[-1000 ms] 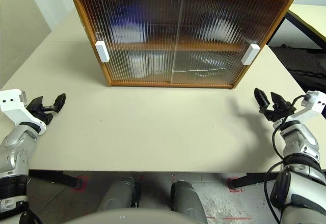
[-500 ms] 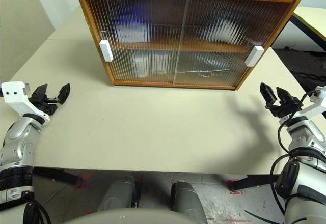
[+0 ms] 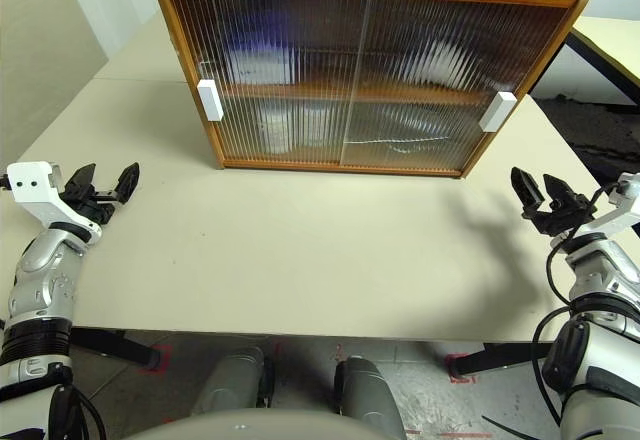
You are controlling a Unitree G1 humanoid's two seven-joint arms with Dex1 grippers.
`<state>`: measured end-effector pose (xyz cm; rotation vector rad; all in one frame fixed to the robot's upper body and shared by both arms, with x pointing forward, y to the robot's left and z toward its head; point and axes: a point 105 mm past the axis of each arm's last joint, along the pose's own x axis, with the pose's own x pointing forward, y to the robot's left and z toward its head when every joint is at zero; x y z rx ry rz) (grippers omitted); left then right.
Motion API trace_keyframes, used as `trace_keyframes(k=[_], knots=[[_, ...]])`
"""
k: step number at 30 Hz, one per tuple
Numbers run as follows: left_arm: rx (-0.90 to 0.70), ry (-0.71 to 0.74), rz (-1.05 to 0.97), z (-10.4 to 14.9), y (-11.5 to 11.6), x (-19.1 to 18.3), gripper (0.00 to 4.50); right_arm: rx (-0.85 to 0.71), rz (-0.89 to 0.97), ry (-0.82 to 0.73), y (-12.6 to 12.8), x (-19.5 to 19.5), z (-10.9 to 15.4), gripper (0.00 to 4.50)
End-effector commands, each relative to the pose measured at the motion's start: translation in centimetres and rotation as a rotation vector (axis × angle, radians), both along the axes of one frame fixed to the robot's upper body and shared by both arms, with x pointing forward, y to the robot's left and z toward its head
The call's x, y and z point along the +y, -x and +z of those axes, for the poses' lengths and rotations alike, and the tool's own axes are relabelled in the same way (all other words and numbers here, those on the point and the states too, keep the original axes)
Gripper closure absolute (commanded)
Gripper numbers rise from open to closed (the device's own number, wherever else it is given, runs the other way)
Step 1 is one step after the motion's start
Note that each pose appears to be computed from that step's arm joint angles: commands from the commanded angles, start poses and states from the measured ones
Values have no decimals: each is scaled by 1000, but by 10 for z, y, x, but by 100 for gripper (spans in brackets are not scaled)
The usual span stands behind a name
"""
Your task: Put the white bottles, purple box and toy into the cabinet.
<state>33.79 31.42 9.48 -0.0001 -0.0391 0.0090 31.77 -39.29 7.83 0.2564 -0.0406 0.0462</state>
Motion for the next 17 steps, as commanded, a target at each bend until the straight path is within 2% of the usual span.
trace_keyframes(k=[1, 17], knots=[[-3, -16, -12, 0, -2, -1, 0, -19, -2, 5, 3, -5, 5, 1], [-21, 7, -59, 5, -16, -18, 0, -26, -15, 10, 9, -13, 10, 1]])
